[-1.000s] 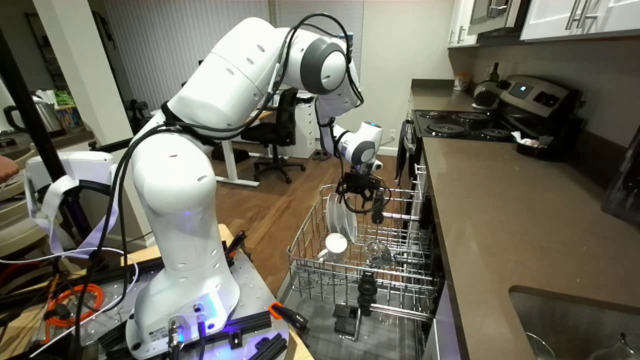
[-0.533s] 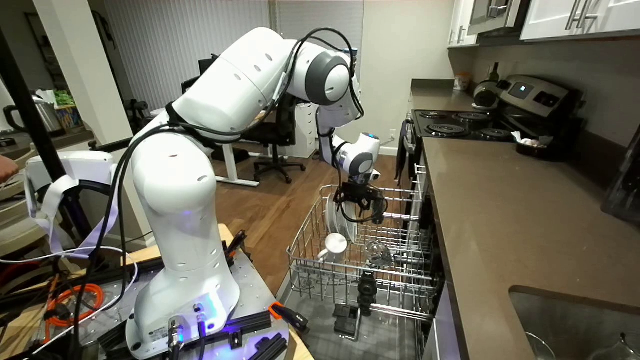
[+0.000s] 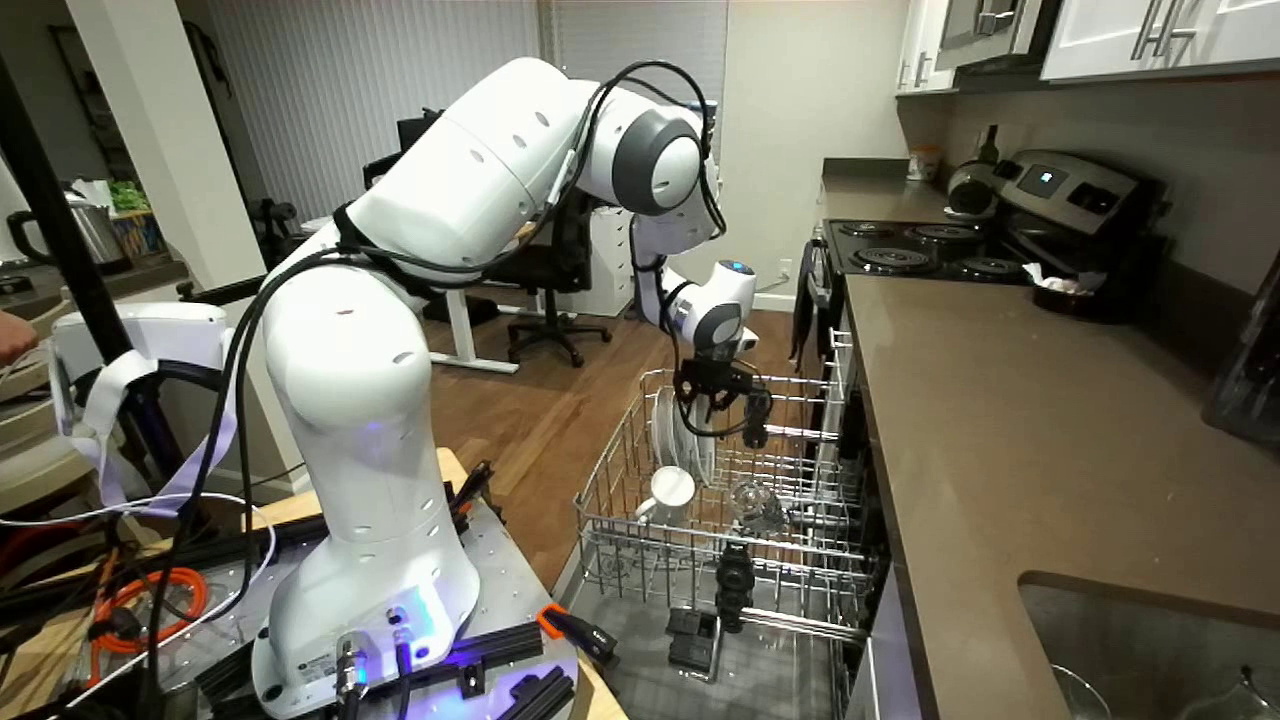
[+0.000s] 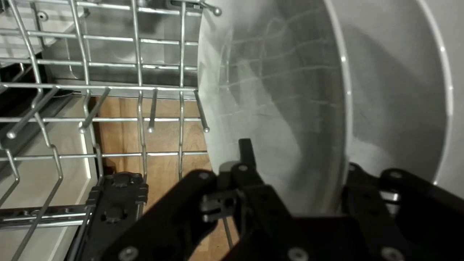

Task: Remove the first plate at the right out of the dishwasher and put it on the counter top

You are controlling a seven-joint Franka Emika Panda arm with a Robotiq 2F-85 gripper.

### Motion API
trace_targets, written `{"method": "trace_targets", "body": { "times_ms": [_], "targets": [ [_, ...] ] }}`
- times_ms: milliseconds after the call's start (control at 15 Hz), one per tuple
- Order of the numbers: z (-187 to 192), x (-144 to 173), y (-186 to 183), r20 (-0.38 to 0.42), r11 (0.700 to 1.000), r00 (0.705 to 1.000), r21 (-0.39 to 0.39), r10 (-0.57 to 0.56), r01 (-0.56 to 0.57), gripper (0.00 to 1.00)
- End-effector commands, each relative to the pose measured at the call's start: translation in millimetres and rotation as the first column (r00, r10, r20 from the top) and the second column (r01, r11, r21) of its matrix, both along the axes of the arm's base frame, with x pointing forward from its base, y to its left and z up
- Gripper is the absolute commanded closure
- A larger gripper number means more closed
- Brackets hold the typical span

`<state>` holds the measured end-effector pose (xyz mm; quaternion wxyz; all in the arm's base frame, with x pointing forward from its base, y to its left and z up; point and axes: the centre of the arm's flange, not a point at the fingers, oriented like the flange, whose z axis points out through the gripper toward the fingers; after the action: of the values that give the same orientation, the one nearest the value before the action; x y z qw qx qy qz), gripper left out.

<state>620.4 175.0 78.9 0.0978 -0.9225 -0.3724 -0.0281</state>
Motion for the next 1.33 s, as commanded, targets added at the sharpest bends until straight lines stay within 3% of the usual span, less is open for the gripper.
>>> {"method": "trace_targets", "body": {
  "times_ms": [0,200,267,733,1267],
  "targets": [
    [6,-4,-5,-0.013,0.999,1.0,0.042,0.014,-0.013,0.86],
    [19,-3,-9,-0.043,0.998,0.999,0.066,0.007,-0.004,0.98],
    [24,-2,-14,-0.052,0.998,0.999,0.062,0.001,0.002,0.94],
    [54,-3,-31,-0.144,0.999,0.99,0.037,-0.001,0.006,0.95],
    [108,-9,-31,-0.144,1.0,0.99,0.002,0.009,-0.009,0.95]
  ]
}}
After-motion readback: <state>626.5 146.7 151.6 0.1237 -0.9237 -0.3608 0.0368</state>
